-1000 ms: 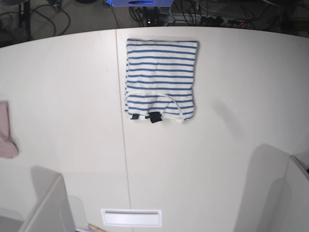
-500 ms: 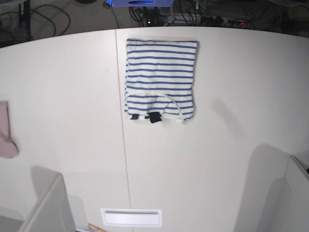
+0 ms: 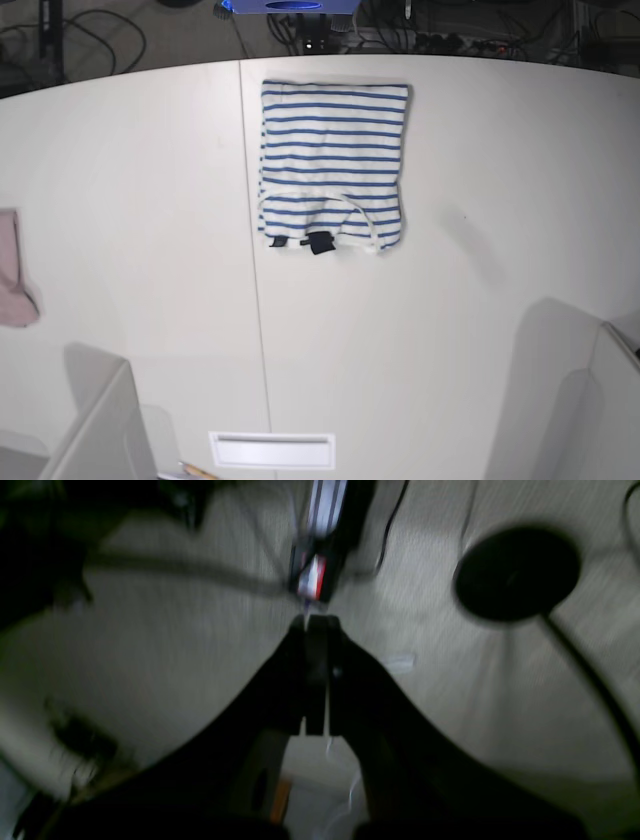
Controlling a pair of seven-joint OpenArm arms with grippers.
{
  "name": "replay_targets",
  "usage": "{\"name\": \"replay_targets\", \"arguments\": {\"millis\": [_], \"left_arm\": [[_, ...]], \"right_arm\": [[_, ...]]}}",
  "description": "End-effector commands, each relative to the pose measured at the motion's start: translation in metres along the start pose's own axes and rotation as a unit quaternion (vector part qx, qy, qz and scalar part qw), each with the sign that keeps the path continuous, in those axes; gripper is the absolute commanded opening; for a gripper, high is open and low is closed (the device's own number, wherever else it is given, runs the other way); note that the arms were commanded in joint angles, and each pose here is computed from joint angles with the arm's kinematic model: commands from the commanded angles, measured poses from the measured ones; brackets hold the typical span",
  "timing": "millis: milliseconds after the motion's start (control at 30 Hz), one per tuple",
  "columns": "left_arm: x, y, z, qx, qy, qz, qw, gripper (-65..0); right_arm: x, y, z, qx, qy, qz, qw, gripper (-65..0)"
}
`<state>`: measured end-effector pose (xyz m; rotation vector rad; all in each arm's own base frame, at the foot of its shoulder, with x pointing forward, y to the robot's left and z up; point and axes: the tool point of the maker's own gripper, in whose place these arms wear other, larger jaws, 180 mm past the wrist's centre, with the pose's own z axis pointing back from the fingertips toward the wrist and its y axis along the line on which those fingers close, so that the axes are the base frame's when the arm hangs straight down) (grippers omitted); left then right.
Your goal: Fold the T-shirt properly
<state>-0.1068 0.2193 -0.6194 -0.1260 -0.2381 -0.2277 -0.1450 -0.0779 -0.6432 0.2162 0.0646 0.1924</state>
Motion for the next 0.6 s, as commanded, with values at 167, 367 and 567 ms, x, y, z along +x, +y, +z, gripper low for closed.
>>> {"name": "replay_targets", "arguments": {"millis": [167, 367, 567], "left_arm": [[-0.008, 0.007, 0.007, 0.014, 0.000, -0.003, 1.000, -65.0], [-0.005, -0.009, -0.001, -0.001, 0.003, 0.010, 1.000, -65.0], [-0.005, -0.015, -0.003, -0.007, 0.007, 0.019, 1.000, -65.0]], "right_arm": [[-0.004, -0.002, 0.001, -0.002, 0.001, 0.000, 1.0000, -65.0], [0.003, -0.007, 0.000, -0.006, -0.002, 0.002, 1.0000, -65.0], [-0.002, -0.005, 0.001, -0.005, 0.002, 0.001, 1.0000, -65.0]]}}
